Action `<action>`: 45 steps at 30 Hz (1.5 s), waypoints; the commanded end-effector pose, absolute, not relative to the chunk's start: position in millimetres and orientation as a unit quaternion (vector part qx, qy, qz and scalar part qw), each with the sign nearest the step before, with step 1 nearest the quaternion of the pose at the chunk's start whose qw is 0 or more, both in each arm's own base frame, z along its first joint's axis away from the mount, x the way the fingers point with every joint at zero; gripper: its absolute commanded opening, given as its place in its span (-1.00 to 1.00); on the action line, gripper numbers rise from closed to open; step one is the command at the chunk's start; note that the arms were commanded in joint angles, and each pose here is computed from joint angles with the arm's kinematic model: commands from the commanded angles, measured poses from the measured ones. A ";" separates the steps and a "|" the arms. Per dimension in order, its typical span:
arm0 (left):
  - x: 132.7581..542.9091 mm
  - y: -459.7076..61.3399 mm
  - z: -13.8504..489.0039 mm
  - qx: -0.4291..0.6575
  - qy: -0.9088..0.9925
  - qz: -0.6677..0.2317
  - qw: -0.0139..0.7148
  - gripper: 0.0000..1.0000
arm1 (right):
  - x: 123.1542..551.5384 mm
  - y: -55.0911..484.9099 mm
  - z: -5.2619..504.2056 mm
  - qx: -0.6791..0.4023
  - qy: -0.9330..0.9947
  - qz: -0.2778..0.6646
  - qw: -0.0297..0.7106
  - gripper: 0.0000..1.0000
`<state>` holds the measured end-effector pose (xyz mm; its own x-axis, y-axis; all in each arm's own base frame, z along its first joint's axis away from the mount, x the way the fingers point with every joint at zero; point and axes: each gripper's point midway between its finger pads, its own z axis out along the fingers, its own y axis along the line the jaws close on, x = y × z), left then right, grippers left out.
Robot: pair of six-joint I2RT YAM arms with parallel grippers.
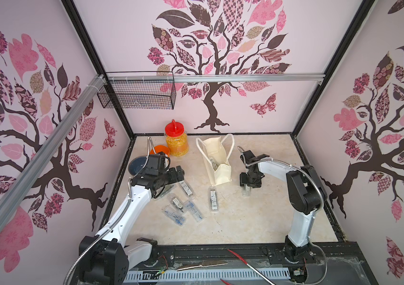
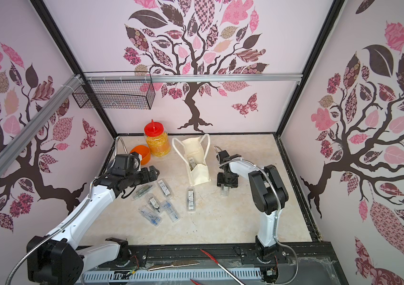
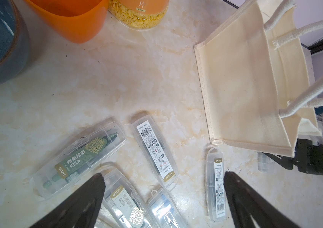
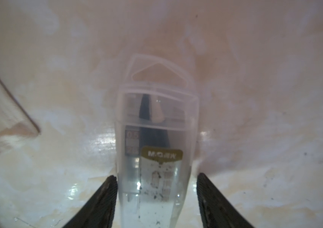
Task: Put the compass set into the canvas bag
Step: Pick up the compass set at the center of the board.
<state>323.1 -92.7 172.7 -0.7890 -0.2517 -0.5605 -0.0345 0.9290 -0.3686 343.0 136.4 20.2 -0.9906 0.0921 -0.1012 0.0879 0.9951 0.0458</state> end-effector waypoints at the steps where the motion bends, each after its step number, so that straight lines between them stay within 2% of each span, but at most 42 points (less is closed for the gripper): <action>1: 326.1 -93.6 183.1 -0.076 0.923 -0.178 0.332 0.96 | 349.9 135.3 22.3 0.046 0.997 0.011 0.053 0.26; 11: 326.3 -92.8 183.5 -0.077 0.923 -0.176 0.333 0.96 | 348.2 131.4 27.0 0.042 0.997 0.004 0.060 0.07; 25: 326.2 -93.5 189.2 -0.076 0.921 -0.180 0.338 0.96 | 350.6 131.1 43.5 0.041 0.996 0.006 0.081 0.07; 39: 326.6 -95.5 190.2 -0.073 0.920 -0.184 0.338 0.96 | 357.7 132.4 127.1 0.028 0.983 0.041 0.175 0.05; 45: 326.4 -95.8 189.7 -0.074 0.920 -0.185 0.338 0.96 | 374.1 132.8 212.8 0.016 0.959 0.063 0.277 0.03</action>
